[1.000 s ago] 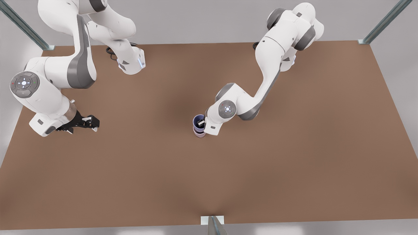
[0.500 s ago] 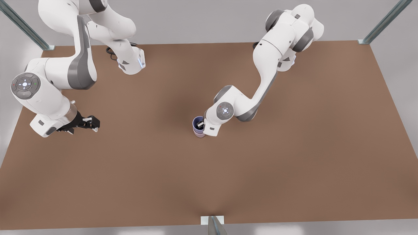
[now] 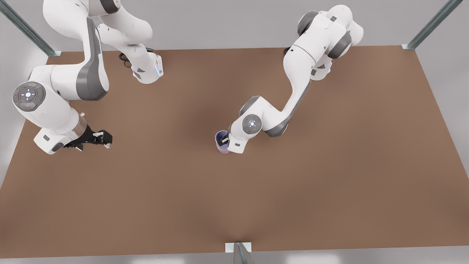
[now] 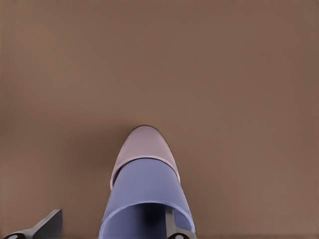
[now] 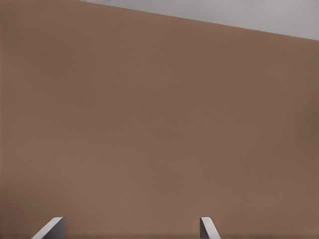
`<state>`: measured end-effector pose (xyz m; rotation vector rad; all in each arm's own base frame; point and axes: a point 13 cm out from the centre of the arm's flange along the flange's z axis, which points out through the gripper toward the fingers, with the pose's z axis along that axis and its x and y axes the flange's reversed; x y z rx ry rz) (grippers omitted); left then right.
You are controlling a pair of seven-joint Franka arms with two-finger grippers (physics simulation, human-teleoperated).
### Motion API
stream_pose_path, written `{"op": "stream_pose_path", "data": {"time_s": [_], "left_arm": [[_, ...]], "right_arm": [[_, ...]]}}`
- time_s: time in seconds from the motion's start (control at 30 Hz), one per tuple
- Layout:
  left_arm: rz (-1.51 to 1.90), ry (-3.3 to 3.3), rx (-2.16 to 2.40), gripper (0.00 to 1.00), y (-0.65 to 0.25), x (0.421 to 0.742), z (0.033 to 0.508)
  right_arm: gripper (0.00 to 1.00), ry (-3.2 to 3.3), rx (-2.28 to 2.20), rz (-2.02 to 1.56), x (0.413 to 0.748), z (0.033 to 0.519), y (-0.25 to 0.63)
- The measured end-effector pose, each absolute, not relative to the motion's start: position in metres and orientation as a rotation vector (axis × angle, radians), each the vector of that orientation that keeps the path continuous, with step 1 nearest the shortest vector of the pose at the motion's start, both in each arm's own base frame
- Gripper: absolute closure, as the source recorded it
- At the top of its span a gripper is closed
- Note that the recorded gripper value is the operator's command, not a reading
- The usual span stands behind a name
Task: Stack the cups, with the pink cup at the bottom and the purple cup at the top
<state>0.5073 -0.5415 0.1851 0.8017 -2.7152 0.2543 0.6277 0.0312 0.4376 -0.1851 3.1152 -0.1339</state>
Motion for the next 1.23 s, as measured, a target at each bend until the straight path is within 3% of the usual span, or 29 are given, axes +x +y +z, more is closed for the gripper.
{"op": "stream_pose_path", "data": {"time_s": [0.37, 0.43, 0.5, 0.57, 0.63, 0.67, 0.77, 0.83, 1.23], "left_arm": [[0.249, -2.712, 0.811, 0.0, -0.535, 0.511, 0.191], [0.272, -2.729, 0.821, 0.0, -0.531, 0.519, 0.21], [0.342, -2.799, 0.935, 0.0, -0.484, 0.584, 0.29], [0.433, -2.827, 1.189, 0.0, -0.351, 0.664, 0.406], [0.348, -2.854, 1.359, 0.0, -0.208, 0.696, 0.453], [0.238, -2.885, 1.336, 0.0, -0.17, 0.691, 0.453], [-0.005, -2.889, 1.163, 0.0, -0.101, 0.618, 0.446], [-0.079, -2.893, 1.043, 0.0, -0.082, 0.599, 0.436], [-0.149, -2.934, 0.492, 0.0, -0.071, 0.586, 0.411]], "right_arm": [[0.0, 3.114, -0.186, -0.134, 0.629, 0.438, 0.032], [0.0, 3.114, -0.186, -0.134, 0.63, 0.437, 0.032], [0.0, 3.114, -0.186, -0.134, 0.63, 0.437, 0.032], [0.0, 3.115, -0.186, -0.134, 0.63, 0.437, 0.032], [0.0, 3.115, -0.186, -0.134, 0.63, 0.437, 0.032], [0.0, 3.114, -0.186, -0.134, 0.63, 0.437, 0.032], [0.0, 3.114, -0.186, -0.134, 0.63, 0.437, 0.032], [0.0, 3.112, -0.185, -0.134, 0.63, 0.438, 0.032], [0.0, 3.117, -0.186, -0.133, 0.631, 0.434, 0.032]]}}
